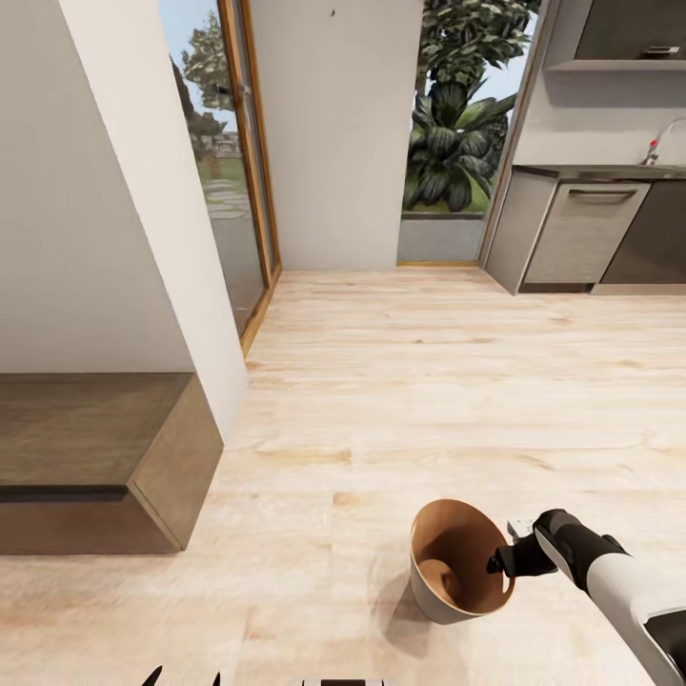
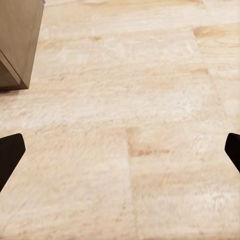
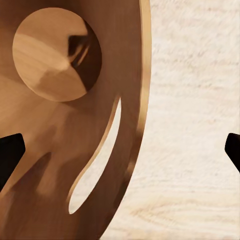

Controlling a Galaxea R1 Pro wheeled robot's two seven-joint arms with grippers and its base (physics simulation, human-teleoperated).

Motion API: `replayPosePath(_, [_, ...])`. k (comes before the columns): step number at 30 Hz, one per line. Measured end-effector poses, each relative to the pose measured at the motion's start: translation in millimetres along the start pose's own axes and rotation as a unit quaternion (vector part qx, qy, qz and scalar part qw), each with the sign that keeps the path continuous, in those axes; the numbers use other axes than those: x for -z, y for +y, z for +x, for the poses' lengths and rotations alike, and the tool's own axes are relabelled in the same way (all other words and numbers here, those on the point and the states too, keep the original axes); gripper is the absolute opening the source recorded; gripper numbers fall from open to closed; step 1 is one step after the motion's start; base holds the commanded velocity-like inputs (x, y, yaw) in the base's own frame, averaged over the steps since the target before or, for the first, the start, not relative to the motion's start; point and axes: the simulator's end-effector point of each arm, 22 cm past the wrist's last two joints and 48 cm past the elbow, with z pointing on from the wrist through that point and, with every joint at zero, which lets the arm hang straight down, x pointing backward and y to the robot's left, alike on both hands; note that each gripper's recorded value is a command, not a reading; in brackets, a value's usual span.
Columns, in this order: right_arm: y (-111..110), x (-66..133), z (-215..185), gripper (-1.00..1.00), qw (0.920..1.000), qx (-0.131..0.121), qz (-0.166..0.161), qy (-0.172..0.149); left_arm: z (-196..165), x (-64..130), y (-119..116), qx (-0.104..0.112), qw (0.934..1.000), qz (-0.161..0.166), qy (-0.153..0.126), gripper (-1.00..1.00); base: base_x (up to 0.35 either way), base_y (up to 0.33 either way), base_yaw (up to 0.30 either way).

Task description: Put the three can of soda from the living room inside the tash can in the kitchen.

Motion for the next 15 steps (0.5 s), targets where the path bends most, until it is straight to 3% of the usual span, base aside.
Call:
replayPosePath(7, [0.9,-1.6,3.2,1.00,1.0000,0.001,0.000,0.002,0.2,0.0,-0.3,-0.001,1.0000,0.001,0.000,1.00,0.157,0.000,0.000])
replayPosePath(15, [1.2,-2.1,4.2,1.00,1.0000,0.001,-0.001,0.003,-0.2,0.0,0.4,-0.001,1.0000,0.000,0.000,1.00,0.044,0.000,0.000])
